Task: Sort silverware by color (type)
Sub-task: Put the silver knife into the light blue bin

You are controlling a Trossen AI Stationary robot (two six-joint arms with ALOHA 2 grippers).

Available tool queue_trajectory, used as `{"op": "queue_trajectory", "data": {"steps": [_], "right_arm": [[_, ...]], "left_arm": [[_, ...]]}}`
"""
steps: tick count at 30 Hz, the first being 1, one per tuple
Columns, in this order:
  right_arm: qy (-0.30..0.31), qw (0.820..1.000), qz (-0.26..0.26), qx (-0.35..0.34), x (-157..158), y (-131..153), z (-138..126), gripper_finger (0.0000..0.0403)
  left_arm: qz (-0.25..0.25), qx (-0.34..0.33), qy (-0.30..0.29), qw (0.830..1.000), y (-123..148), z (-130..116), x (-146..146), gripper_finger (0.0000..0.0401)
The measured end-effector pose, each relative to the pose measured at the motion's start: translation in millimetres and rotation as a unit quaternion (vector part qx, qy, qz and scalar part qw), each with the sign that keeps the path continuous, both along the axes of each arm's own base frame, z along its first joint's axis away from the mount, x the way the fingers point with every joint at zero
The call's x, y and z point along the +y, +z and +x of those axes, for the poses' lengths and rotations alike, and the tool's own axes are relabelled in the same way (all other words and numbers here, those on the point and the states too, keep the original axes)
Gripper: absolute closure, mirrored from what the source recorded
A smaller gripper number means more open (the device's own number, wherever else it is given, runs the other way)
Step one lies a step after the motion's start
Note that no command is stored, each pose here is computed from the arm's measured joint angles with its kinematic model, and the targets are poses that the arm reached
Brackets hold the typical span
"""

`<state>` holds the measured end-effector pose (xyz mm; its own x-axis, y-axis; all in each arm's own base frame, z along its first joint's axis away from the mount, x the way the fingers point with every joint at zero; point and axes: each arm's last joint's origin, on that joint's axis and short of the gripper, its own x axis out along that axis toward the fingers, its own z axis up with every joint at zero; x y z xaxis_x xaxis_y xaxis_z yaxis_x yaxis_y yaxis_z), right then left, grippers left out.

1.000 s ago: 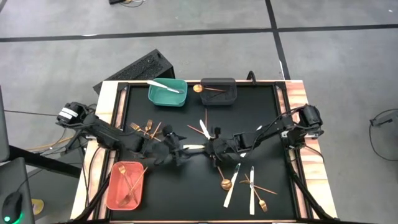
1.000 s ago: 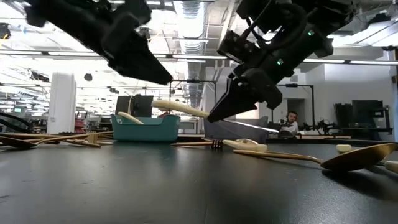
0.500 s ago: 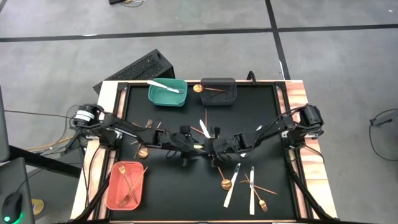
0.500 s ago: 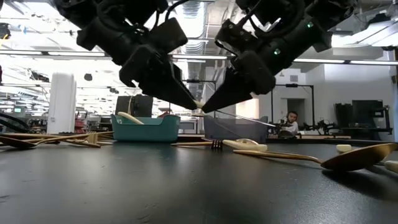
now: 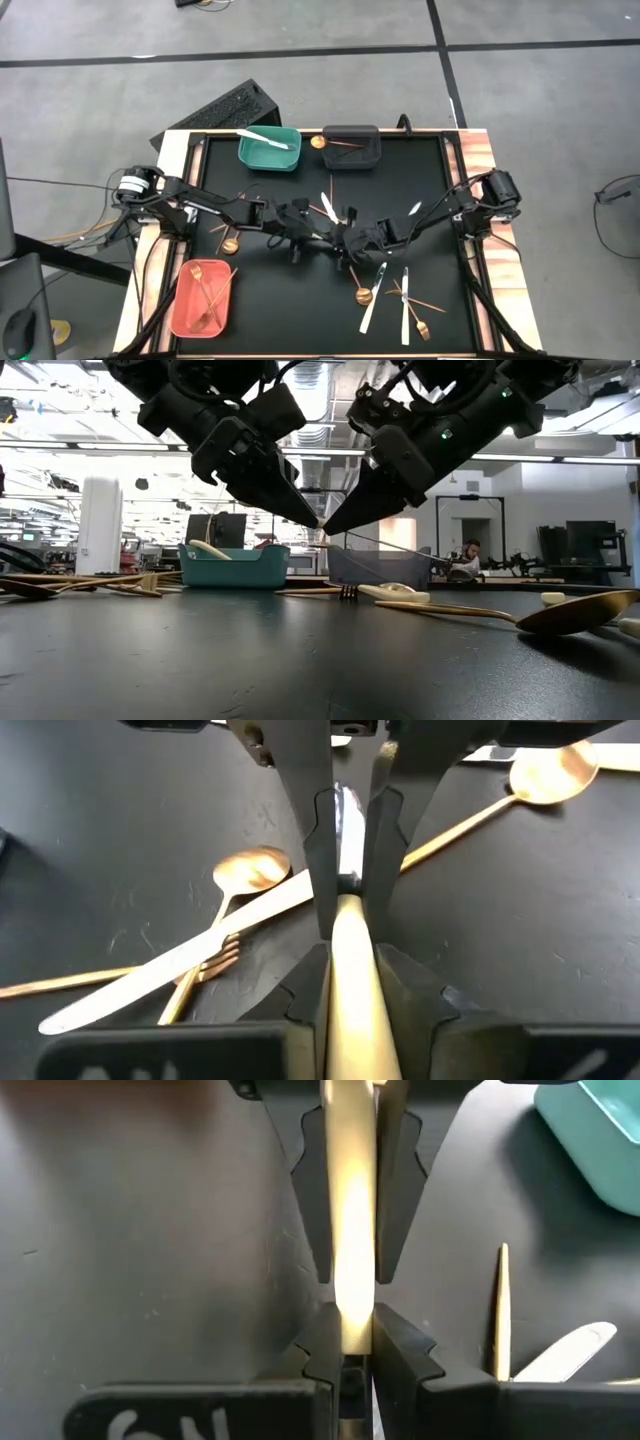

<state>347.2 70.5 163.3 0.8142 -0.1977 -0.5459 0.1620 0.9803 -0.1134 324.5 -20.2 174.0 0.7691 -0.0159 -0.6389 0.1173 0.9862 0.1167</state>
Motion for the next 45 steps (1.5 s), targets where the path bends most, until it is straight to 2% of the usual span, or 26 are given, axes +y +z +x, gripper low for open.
{"op": "queue_trajectory", "data": {"steps": [8, 11, 14, 17, 20, 24, 30, 38, 45], "right_arm": [[-0.009, 1.0, 0.005, -0.004, 0, 0, 0, 0.0333], [-0.047, 0.998, 0.023, -0.019, 0, 5, -2, 0.0295], [-0.067, 0.996, 0.031, -0.056, 4, 25, -7, 0.0246], [-0.089, 0.993, 0.011, -0.077, 10, 42, -17, 0.0208], [-0.098, 0.99, -0.008, -0.102, 16, 60, -27, 0.0189], [-0.093, 0.989, -0.012, -0.111, 20, 73, -36, 0.0186], [-0.098, 0.99, -0.01, -0.104, 18, 72, -38, 0.0196], [-0.119, 0.988, 0.016, -0.098, 16, 64, -34, 0.0198], [-0.128, 0.985, 0.043, -0.109, 19, 65, -35, 0.0198]], "left_arm": [[0.006, 0.004, 0.005, 1.0, 0, 0, 6, 0.0354], [0.029, 0.018, 0.031, 0.999, 2, -5, 8, 0.0354], [0.073, 0.051, 0.057, 0.994, 5, -15, 15, 0.0353], [0.117, 0.066, 0.093, 0.987, 21, -29, 27, 0.0352], [0.137, 0.096, 0.12, 0.979, 37, -49, 44, 0.0351], [0.174, 0.088, 0.143, 0.97, 67, -78, 67, 0.035], [0.219, 0.098, 0.159, 0.958, 93, -118, 103, 0.035], [0.25, 0.158, 0.156, 0.942, 86, -142, 157, 0.0349], [0.208, 0.189, 0.164, 0.945, 61, -148, 196, 0.0348]]}}
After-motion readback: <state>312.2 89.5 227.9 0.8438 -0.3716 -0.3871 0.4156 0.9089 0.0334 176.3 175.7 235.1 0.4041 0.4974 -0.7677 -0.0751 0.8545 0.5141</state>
